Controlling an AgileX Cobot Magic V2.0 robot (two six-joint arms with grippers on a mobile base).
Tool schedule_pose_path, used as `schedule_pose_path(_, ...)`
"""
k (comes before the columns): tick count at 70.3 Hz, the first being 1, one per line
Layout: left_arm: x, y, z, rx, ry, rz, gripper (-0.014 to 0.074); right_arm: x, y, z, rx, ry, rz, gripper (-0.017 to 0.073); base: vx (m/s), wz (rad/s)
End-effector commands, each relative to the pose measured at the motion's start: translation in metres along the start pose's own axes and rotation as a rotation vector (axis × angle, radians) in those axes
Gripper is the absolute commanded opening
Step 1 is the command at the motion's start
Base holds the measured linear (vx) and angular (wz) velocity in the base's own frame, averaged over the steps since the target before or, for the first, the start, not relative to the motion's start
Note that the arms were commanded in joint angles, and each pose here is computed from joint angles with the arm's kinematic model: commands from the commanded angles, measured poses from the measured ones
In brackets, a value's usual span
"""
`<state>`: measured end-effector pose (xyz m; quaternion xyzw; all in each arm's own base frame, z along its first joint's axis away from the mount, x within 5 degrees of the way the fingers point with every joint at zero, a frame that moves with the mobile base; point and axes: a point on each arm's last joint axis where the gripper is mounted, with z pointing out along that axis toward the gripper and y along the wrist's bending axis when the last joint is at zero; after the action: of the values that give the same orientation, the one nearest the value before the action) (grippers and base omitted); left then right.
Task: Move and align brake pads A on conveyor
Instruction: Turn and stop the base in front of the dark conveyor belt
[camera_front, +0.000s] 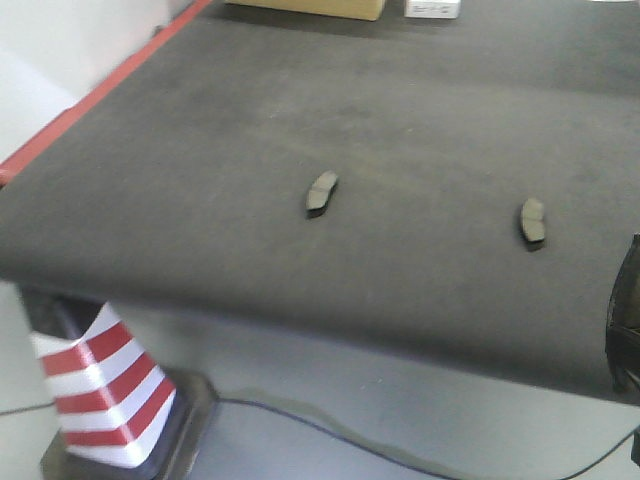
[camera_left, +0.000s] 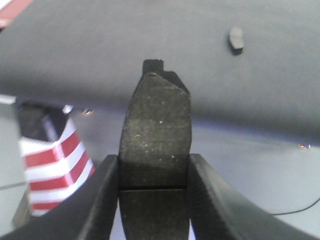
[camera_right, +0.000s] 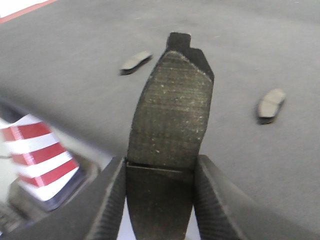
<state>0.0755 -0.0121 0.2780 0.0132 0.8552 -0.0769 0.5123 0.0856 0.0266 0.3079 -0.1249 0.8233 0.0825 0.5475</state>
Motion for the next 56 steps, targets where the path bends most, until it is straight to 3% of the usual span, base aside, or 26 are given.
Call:
schedule_pose_path(1, -0.0148, -0.0036, -0.0029, 0.03, -0.102, 0.0, 0.0128, -0.0174, -0.0003, -0.0042, 0.004, -0.119, -0.022, 0.0038, 0.29, -0.31)
schedule_pose_path(56, -0.0148, -0.0036, -0.0029, 0.03, -0.102, 0.0, 0.0128, -0.0174, -0.0003, -0.0042, 0.004, -0.119, -0.022, 0.0038, 0.24, -0.31)
